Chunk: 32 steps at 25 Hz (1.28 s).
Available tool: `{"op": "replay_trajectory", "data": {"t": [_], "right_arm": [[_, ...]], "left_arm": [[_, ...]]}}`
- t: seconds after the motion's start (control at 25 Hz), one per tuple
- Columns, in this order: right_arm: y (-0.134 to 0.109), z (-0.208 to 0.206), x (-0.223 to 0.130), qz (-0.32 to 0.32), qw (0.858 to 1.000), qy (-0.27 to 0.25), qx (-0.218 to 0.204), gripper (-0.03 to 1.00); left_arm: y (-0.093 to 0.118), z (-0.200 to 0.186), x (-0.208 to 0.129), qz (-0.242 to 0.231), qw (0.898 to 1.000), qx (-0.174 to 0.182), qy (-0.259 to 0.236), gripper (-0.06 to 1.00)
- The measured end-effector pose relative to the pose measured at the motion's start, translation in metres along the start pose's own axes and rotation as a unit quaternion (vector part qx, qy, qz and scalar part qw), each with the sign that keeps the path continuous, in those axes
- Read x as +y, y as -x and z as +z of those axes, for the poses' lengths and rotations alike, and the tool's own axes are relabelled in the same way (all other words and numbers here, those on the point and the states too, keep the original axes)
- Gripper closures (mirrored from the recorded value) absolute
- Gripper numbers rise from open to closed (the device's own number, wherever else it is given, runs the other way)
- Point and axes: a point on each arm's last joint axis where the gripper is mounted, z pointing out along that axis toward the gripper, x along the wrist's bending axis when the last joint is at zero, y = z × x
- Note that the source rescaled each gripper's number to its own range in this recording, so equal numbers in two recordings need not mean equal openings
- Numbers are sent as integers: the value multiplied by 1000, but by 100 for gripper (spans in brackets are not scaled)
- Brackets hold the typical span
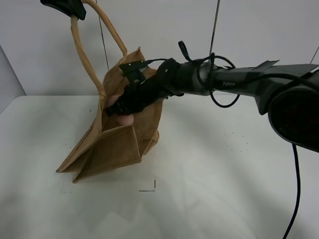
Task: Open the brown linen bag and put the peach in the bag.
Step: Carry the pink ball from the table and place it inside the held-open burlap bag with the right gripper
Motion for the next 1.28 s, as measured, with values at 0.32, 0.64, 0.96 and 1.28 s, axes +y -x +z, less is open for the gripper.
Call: {"op": "replay_trajectory", "data": {"t": [0.32,0.64,0.96,1.28], "right_arm": [[-5,17,-12,-7,1000,-6,-5,91],[-6,14,-12,-7,1000,-25,1,2],[14,-31,16,32,994,-104,-5,-3],[16,-76,38,44,971,-226,-63,-3]], "left_arm": [[0,0,0,0,1000,0,0,94],[0,0,0,1,1000,0,0,94],[0,0,0,3,1000,0,0,94],[0,0,0,3,1000,0,0,94]]}}
